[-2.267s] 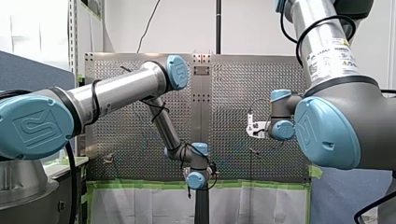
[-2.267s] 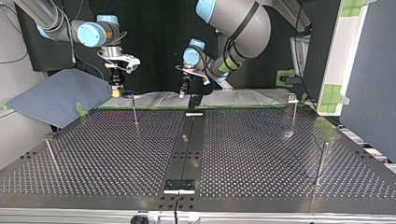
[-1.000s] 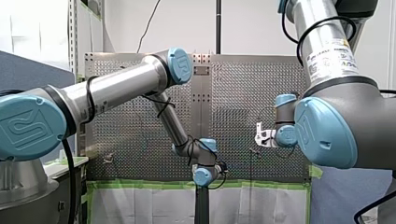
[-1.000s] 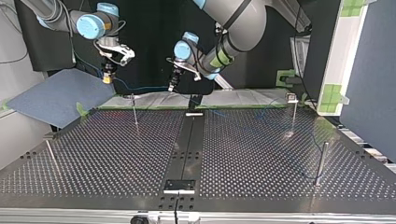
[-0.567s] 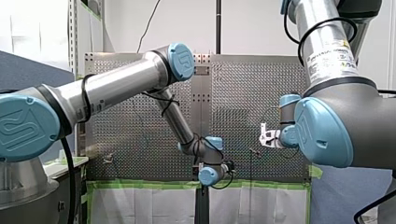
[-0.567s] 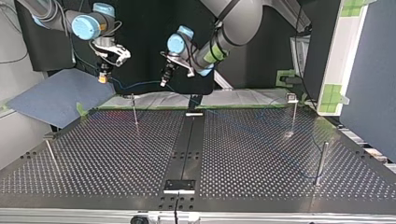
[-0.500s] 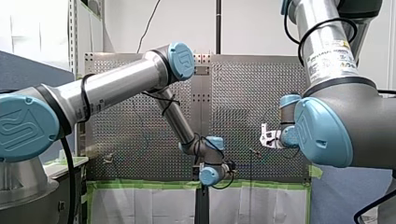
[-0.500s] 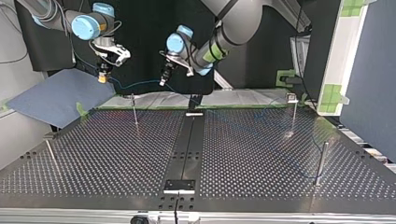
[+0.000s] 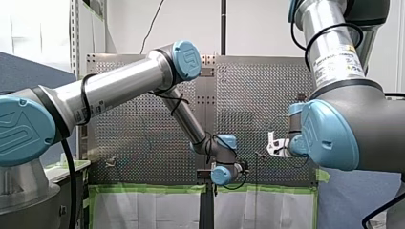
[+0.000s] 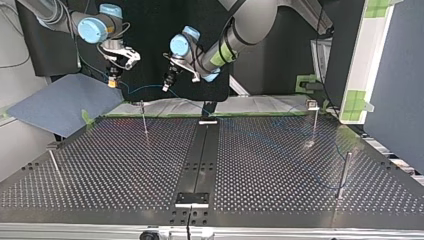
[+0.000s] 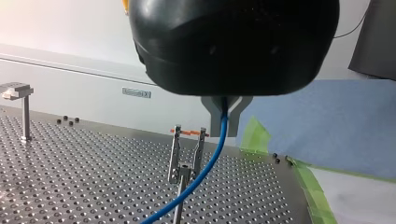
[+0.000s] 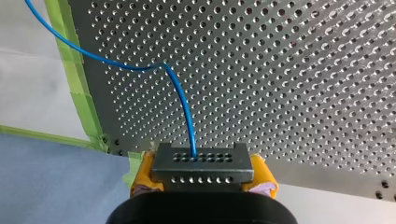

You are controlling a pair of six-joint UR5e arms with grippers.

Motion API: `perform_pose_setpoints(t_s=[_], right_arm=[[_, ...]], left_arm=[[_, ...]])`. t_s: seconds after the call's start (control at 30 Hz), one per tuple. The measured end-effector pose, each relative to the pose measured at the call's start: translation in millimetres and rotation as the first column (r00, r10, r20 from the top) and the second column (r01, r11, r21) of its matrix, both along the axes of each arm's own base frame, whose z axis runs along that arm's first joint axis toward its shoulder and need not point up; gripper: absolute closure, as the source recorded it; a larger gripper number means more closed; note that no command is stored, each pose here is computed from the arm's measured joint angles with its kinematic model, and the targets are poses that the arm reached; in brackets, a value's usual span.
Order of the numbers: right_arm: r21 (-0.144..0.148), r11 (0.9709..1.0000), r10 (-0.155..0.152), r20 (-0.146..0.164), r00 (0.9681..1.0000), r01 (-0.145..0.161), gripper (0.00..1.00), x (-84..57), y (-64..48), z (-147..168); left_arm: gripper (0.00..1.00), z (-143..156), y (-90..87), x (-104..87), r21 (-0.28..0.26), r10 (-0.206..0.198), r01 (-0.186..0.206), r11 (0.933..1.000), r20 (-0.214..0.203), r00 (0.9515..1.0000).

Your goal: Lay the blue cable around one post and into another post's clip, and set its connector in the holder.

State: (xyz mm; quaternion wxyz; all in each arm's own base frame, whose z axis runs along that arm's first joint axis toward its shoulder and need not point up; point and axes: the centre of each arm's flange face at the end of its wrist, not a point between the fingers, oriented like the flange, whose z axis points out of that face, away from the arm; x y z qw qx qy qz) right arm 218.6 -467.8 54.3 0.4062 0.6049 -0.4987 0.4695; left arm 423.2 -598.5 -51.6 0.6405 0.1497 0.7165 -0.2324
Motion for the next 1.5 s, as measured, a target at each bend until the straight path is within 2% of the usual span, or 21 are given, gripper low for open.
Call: perform_pose_setpoints(t_s=[0.23, 0.53, 0.7, 0.93, 1.13, 1.23, 1.33, 1.5], right_arm=[[0.004, 0.9996, 0.027, -0.017, 0.9995, -0.027, 1.0, -11.1, -5.6, -0.7], [0.003, 0.9985, 0.054, 0.001, 0.9985, -0.054, 1.0, -30.6, -12.5, -2.1], [-0.019, 0.9984, 0.054, 0.018, 0.9984, -0.054, 1.0, -47.3, -17.1, -3.2], [-0.068, 0.9964, 0.053, 0.034, 0.998, -0.051, 1.0, -71.9, -31.1, -4.3], [-0.105, 0.993, 0.056, 0.023, 0.9982, -0.053, 1.0, -93.5, -48.9, -14.0], [-0.119, 0.9905, 0.07, 0.012, 0.9975, -0.068, 1.0, -98.4, -54.8, -21.7], [-0.13, 0.9872, 0.094, 0.009, 0.9956, -0.092, 1.0, -97.4, -58.5, -30.1], [-0.143, 0.9801, 0.14, 0.008, 0.9901, -0.138, 1.0, -92.5, -61.6, -35.4]], left_arm=[[0.99, 0.2, 0.6, 1.2, -0.003, 0.002, -0.002, 1.0, -0.002, 1.0], [0.99, 0.5, 5.0, 7.0, -0.009, 0.024, -0.024, 0.9997, -0.005, 0.9997], [0.99, 2.8, 5.4, 11.7, -0.016, 0.032, -0.032, 0.9994, -0.003, 0.9995], [0.99, 5.3, 4.1, 14.8, -0.019, 0.034, -0.034, 0.9992, -0.001, 0.9994], [0.99, 5.4, 5.8, 15.8, -0.006, 0.051, -0.051, 0.9987, -0.011, 0.9986], [0.99, 4.6, 7.2, 15.5, 0.004, 0.06, -0.059, 0.9982, -0.017, 0.9981], [0.99, 4.2, 7.4, 14.7, 0.008, 0.062, -0.061, 0.9981, -0.019, 0.9979], [0.99, 4.3, 6.2, 12.9, 0.01, 0.061, -0.06, 0.9981, -0.019, 0.998]])
